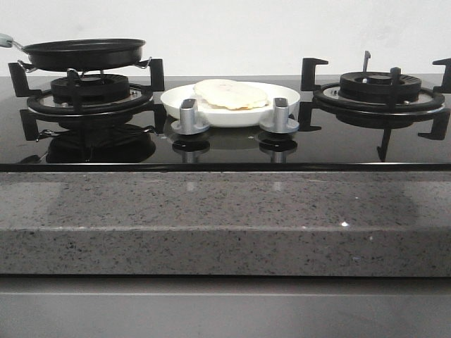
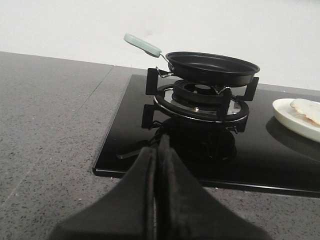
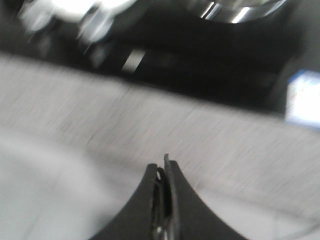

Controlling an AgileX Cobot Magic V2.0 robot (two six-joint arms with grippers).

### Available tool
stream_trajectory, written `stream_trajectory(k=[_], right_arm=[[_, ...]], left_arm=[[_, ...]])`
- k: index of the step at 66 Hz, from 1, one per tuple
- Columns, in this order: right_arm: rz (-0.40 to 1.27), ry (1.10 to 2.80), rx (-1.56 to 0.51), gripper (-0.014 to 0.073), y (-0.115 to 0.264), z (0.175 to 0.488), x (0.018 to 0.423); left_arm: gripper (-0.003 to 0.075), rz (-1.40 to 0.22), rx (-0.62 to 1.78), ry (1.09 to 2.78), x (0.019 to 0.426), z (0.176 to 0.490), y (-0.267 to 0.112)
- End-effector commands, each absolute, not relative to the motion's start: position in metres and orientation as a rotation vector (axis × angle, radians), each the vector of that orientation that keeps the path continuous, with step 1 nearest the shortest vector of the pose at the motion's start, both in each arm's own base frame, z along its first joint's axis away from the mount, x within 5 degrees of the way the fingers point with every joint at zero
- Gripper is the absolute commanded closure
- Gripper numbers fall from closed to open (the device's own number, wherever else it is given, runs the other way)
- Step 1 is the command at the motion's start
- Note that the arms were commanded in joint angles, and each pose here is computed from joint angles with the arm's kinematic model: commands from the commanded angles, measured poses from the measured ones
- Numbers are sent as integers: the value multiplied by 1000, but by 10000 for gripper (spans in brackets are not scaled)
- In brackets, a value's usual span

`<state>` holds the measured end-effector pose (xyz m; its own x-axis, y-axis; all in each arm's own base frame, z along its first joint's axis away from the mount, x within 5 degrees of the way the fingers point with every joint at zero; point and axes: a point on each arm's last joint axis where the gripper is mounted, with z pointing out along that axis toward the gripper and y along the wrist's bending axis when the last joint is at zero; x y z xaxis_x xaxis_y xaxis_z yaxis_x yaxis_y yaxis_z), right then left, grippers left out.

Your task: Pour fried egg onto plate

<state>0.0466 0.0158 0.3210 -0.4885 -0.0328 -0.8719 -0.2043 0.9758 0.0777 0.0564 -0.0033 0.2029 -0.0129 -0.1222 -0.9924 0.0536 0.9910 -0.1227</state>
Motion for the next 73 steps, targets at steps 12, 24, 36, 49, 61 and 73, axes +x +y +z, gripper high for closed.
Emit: stream_trajectory(k=[12, 24, 36, 49, 61, 73], right_arm=[[-29, 1555, -17, 663, 0, 291, 48], [-14, 1498, 18, 663, -1, 245, 53], [35, 1504, 25, 663, 1, 218, 52], [54, 1496, 9, 663, 2, 206, 55], [53, 1492, 9, 663, 2, 207, 55], [53, 1492, 9, 663, 2, 207, 55]], left_arm=[[740, -149, -57, 1477, 55, 210, -3], [740, -149, -57, 1477, 55, 210, -3], [740, -149, -57, 1477, 55, 210, -3], [740, -149, -57, 1478, 55, 210, -3], [740, -149, -57, 1478, 55, 210, -3], [740, -149, -57, 1478, 55, 210, -3]])
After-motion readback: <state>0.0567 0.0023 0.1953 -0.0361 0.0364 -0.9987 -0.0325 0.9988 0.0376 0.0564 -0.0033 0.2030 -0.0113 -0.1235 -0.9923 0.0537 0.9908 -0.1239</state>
